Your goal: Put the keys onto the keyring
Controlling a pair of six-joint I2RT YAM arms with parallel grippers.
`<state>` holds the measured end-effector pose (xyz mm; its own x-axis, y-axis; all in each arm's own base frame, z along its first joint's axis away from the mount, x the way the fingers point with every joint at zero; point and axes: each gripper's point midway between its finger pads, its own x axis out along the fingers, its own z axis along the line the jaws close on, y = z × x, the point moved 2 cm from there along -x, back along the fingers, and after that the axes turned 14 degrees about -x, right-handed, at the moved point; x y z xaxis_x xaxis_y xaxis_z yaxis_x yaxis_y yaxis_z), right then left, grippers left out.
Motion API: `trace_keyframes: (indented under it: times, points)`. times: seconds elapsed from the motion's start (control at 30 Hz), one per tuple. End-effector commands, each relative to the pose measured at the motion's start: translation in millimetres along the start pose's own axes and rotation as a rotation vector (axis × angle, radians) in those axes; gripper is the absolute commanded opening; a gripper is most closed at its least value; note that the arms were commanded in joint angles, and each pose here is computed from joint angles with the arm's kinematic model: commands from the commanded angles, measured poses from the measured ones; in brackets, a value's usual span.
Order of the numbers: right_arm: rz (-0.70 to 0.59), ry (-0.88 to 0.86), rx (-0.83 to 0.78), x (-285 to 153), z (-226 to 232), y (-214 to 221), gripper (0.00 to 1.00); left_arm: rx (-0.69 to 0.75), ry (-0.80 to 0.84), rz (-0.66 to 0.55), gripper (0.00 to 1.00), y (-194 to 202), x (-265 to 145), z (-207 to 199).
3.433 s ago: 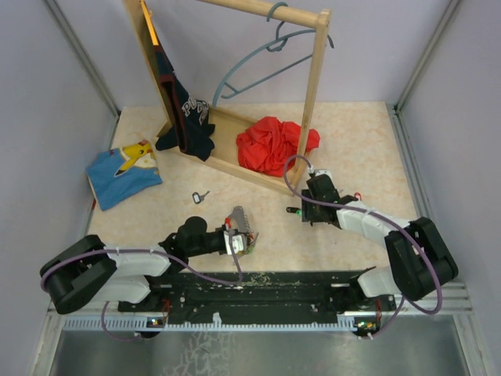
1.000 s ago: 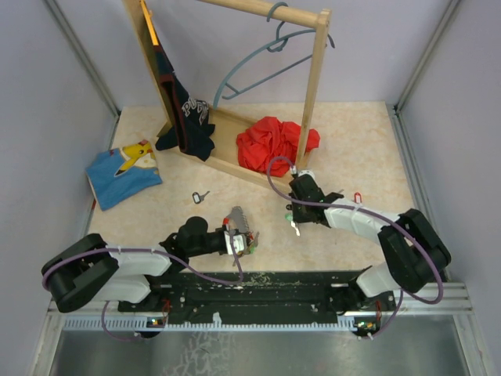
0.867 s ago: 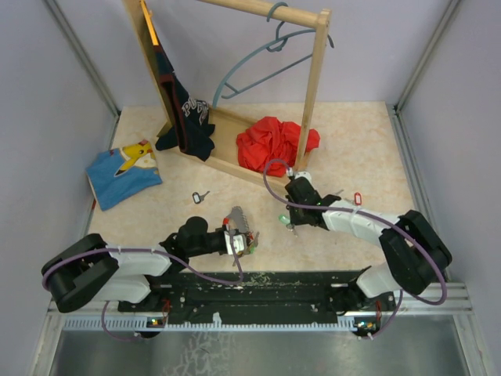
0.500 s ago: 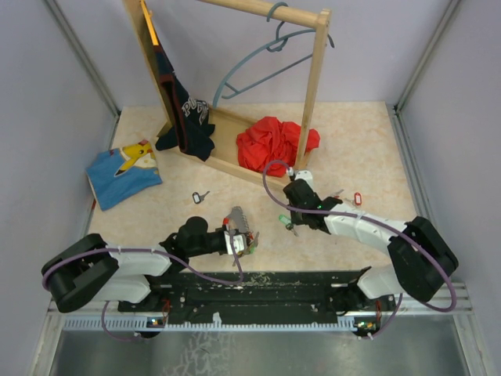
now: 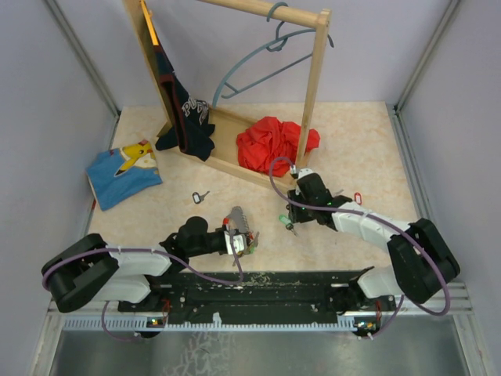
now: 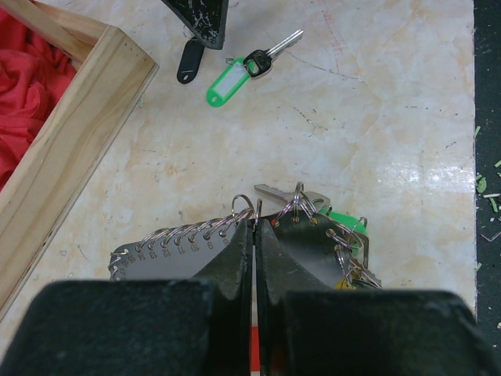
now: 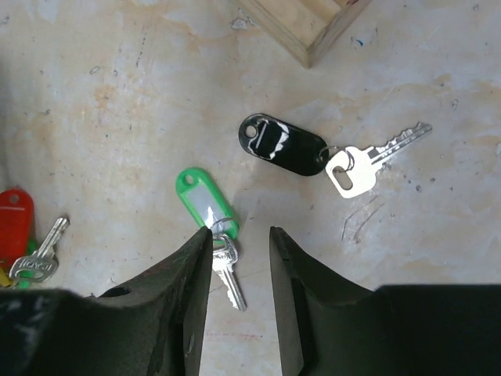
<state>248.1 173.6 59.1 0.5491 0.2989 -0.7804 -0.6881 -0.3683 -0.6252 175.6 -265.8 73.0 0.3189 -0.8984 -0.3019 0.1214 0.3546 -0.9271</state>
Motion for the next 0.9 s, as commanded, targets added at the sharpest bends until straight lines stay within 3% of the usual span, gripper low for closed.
trace_keyframes:
  times: [0.0, 0.2, 0.53, 0.87]
  points:
    - [-0.13, -0.181, -0.043, -8, 5, -26, 0.38, 0.009, 0.004, -0.022, 0.0, -10, 5, 2]
    - [-0.125, -0.278, -0.045, 1, 12, -24, 0.4, 0.008, 0.007, -0.02, 0.0, -9, 6, 1]
    - [-0.099, -0.294, -0.073, 22, 12, -19, 0.41, 0.008, 0.008, -0.019, 0.0, -9, 5, 1]
    - [-0.048, -0.352, -0.031, 7, 22, 0, 0.38, 0.007, 0.009, -0.019, 0.0, -9, 5, 1]
